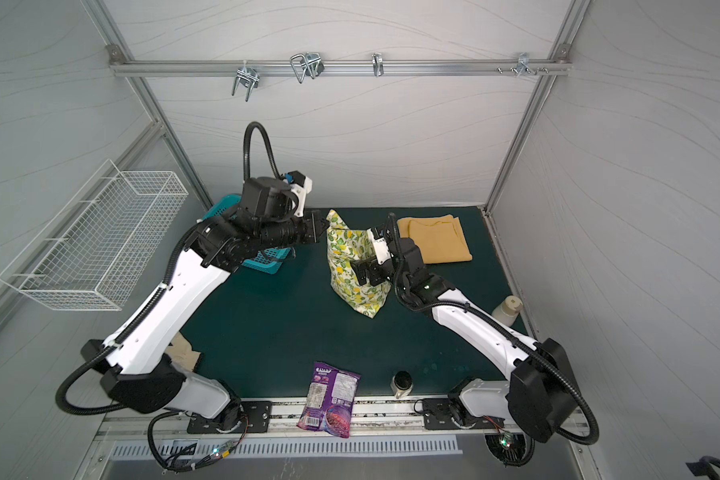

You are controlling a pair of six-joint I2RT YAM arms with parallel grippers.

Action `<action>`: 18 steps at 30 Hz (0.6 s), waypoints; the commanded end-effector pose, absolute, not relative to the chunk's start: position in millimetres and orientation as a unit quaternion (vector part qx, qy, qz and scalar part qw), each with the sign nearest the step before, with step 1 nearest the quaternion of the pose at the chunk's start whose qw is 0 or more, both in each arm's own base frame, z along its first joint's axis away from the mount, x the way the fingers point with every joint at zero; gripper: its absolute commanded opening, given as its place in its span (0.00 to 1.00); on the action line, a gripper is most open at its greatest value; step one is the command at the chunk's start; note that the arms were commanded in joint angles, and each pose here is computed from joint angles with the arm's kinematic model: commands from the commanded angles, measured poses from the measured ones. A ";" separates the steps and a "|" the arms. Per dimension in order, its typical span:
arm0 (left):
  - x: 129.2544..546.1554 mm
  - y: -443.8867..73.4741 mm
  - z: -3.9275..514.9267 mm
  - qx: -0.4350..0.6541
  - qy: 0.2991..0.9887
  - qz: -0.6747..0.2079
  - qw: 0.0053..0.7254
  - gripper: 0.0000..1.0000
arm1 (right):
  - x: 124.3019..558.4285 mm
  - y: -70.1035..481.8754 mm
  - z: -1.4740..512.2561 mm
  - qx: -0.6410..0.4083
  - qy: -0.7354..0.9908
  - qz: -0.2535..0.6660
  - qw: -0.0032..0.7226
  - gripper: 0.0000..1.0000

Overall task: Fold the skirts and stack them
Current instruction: 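Lower the skirt onto the table with the left gripper while the right reaches toward it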

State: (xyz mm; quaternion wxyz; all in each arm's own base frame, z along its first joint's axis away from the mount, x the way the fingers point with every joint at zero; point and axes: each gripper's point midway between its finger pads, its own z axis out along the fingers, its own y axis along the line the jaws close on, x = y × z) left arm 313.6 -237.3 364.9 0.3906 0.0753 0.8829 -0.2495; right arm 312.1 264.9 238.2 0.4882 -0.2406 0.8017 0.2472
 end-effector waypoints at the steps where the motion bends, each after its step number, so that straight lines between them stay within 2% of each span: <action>1: 311.8 -210.8 355.9 0.031 0.864 -0.233 0.446 0.00 | 298.9 258.4 262.4 -0.210 0.783 0.281 0.513 0.99; 7: 280.4 -145.0 263.6 -0.047 0.885 -0.173 0.430 0.00 | 288.8 246.6 271.3 -0.180 0.789 0.291 0.510 0.99; 15: 237.7 -74.3 163.1 -0.177 0.887 -0.148 0.400 0.00 | 296.0 264.4 229.8 -0.166 0.835 0.302 0.429 0.99; 16: 232.4 -68.5 151.7 -0.191 0.886 -0.146 0.397 0.02 | 296.7 269.2 223.6 -0.166 0.840 0.307 0.415 0.99; 18: 223.1 -57.9 131.5 -0.218 0.884 -0.137 0.390 0.16 | 298.8 277.5 207.8 -0.164 0.856 0.308 0.381 0.99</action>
